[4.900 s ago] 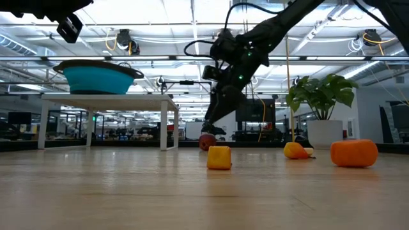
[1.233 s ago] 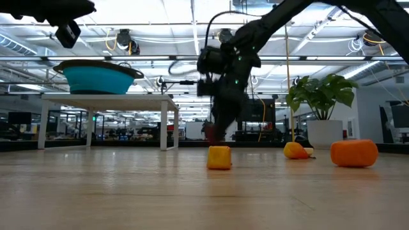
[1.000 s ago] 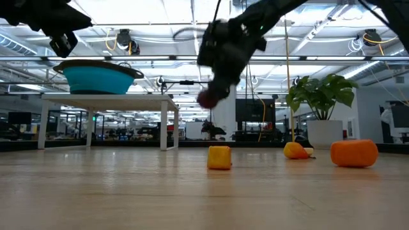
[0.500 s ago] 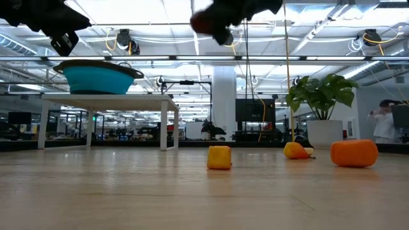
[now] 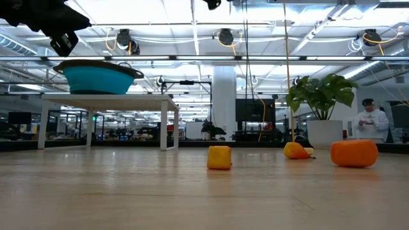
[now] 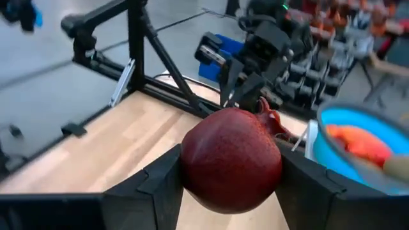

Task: Pick & Place Fruit
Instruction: Put the red pomegranate into the blue strainer bowl on the shelf

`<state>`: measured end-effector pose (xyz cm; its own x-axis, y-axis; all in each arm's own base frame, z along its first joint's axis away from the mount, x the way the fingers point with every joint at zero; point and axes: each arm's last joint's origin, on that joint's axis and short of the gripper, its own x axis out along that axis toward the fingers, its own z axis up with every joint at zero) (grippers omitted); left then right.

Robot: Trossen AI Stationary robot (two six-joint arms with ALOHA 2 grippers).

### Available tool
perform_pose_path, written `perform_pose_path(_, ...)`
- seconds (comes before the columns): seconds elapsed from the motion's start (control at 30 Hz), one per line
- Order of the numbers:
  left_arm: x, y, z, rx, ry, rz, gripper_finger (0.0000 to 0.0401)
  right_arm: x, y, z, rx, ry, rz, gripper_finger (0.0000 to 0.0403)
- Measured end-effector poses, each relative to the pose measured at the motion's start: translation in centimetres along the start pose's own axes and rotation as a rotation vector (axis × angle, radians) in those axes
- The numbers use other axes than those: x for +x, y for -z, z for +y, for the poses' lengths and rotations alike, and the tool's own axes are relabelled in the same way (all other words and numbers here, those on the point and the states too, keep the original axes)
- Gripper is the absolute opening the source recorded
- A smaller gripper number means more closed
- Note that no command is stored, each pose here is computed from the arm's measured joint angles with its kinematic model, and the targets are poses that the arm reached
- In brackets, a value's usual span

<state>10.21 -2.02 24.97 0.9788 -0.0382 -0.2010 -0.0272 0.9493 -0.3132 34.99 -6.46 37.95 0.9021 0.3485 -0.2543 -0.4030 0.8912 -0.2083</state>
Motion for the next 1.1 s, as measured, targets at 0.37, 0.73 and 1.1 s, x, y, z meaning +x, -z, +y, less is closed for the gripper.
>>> perform_pose_path(0.37, 0.0, 0.0, 0.0, -0.001, 0.000, 0.000, 0.0021, 1.0, -0.8, 1.8, -0.548, -0.050, -0.036, 0.0201)
perform_pose_path(0.73, 0.0, 0.0, 0.0, 0.011, 0.000, 0.000, 0.0021, 1.3, -1.0, 2.3, -0.621, -0.059, -0.047, 0.0201)
perform_pose_path(1.1, 0.0, 0.8, 0.2, 0.089, 0.008, 0.090, 0.0021, 1.1, -0.9, 2.0, -0.182, -0.062, -0.034, 0.0201)
